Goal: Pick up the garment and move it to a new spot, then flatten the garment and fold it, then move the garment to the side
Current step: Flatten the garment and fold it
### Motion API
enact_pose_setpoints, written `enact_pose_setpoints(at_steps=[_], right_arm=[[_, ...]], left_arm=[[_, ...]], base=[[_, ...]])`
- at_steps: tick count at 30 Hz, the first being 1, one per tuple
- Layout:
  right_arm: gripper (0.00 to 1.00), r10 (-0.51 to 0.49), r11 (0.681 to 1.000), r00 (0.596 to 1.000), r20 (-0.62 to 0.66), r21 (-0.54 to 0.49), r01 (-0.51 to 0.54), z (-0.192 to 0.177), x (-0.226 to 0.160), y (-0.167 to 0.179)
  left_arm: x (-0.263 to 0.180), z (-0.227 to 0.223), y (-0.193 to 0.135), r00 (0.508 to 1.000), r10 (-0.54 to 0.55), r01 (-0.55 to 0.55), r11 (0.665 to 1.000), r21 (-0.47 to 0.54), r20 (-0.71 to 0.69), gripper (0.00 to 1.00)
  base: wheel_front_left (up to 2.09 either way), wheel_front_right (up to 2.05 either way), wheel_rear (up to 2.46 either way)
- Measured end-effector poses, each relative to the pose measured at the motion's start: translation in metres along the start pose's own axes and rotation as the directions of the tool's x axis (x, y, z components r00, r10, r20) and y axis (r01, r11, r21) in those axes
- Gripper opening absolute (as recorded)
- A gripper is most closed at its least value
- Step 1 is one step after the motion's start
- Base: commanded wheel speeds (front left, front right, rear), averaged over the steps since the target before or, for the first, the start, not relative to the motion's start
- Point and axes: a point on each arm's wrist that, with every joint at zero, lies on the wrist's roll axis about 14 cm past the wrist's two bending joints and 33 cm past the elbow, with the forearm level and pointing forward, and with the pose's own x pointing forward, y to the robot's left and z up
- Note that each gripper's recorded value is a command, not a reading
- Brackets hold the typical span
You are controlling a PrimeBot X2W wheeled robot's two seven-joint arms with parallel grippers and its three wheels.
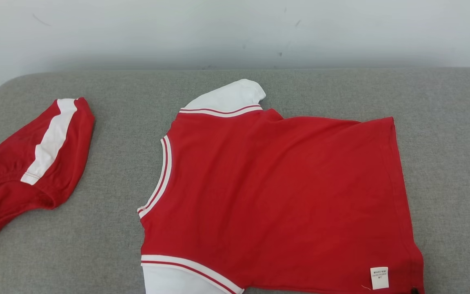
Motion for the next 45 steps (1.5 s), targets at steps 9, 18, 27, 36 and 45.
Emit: enact_pose_setpoints(at_steps=[9,18,27,36,45], right_arm=[[1.00,0.013,1.000,1.000,0.027,-0.010,-0.012,0.009,-0.004,0.005],[1.00,0.044,0.999,0.961,0.274,-0.042,-0.034,0.071,-0.015,0.018],[1.00,0.249,0.962,0.755,0.606,-0.068,-0.263,0.149,-0.048,0.087],[1.00,0.242,0.957,0.693,0.679,-0.048,-0.287,0.152,-0.052,0.093],[1.00,0.218,0.964,0.688,0.692,-0.046,-0.260,0.140,-0.050,0.085]], left_arm=[[-0.004,-0.004,0.014,0.999,0.043,-0.043,0.999,0.019,-0.029,1.00],[-0.010,0.069,0.056,0.958,0.198,-0.231,0.962,0.145,0.209,1.00],[-0.017,0.201,-0.031,0.754,-0.041,-0.120,0.973,0.198,0.656,1.00],[-0.022,0.224,-0.065,0.692,-0.132,-0.105,0.954,0.280,0.709,1.00],[0.005,0.179,-0.029,0.824,0.004,-0.187,0.946,0.264,0.567,1.00]], base=[[0.00,0.00,0.00],[0.00,0.00,0.00],[0.00,0.00,0.00],[0.00,0.00,0.00],[0.00,0.00,0.00]])
